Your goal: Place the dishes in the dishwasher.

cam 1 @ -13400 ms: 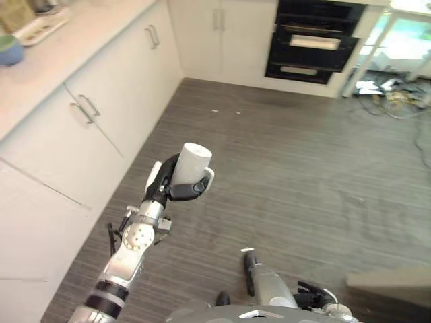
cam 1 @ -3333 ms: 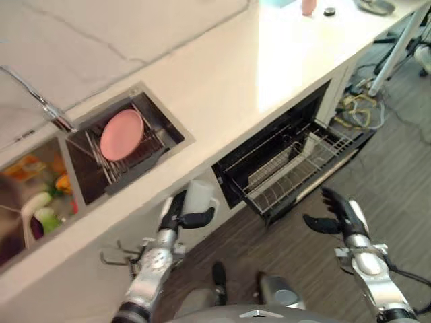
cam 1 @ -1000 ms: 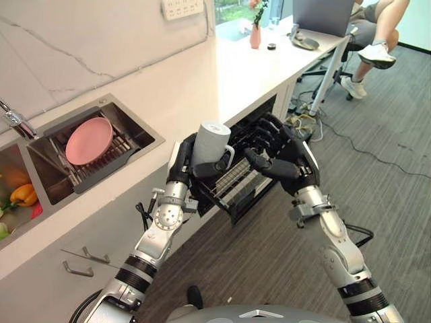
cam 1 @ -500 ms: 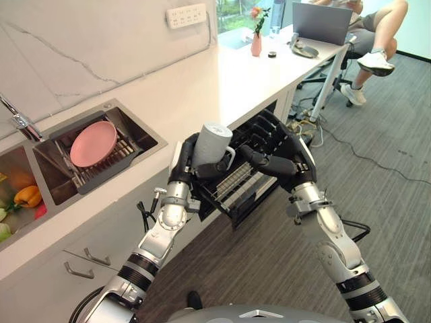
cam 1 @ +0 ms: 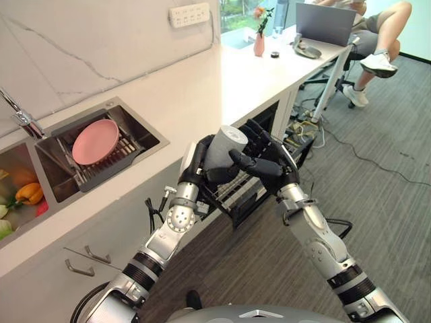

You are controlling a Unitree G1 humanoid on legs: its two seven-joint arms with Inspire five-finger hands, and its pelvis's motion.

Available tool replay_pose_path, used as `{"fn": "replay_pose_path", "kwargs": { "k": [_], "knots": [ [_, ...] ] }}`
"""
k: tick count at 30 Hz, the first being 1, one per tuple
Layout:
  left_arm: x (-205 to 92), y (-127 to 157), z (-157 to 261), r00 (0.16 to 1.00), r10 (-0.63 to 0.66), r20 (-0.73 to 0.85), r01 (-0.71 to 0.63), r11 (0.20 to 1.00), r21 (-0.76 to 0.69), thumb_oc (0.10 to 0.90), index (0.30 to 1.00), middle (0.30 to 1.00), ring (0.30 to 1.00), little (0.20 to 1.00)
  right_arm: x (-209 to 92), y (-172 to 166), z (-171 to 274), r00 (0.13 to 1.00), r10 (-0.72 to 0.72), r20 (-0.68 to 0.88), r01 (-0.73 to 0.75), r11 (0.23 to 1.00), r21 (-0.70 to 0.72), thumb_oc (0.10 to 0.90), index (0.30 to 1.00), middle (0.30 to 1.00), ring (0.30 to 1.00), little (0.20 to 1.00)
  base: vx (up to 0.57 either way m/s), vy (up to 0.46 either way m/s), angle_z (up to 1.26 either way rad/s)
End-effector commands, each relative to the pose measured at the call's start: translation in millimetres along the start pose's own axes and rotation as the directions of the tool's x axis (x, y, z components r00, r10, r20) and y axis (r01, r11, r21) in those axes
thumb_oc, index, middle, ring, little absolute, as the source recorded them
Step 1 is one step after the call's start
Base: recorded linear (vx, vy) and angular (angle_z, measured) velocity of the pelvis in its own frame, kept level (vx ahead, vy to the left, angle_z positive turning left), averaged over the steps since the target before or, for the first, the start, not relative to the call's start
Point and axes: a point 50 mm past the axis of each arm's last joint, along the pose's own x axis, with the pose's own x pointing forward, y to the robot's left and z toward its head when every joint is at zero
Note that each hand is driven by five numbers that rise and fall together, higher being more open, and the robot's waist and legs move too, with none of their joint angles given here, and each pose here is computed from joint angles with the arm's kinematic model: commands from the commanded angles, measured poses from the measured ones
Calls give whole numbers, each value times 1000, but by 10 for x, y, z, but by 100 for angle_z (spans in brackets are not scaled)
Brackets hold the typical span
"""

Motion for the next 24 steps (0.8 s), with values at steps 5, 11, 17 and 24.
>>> {"fn": "replay_pose_path", "kwargs": {
  "k": [5,11,17,24],
  "knots": [
    [369,-55,650,950,-21,310,22,1000,2,400,300,300,300,300,342,409,518,950,172,260,-209,971,120,800,900,900,900,900,0,0,0],
    [325,-136,643,950,-52,307,56,998,-4,400,300,300,300,300,404,463,545,946,175,272,-224,962,158,800,900,900,900,900,0,0,0],
    [311,-136,669,941,-72,330,64,997,36,400,300,300,300,300,430,455,521,953,169,253,-216,962,170,800,900,900,900,900,0,0,0],
    [343,-68,635,942,-88,325,52,992,118,400,300,300,300,300,383,294,496,976,190,109,-189,982,-26,800,900,900,900,900,0,0,0]
  ]
}}
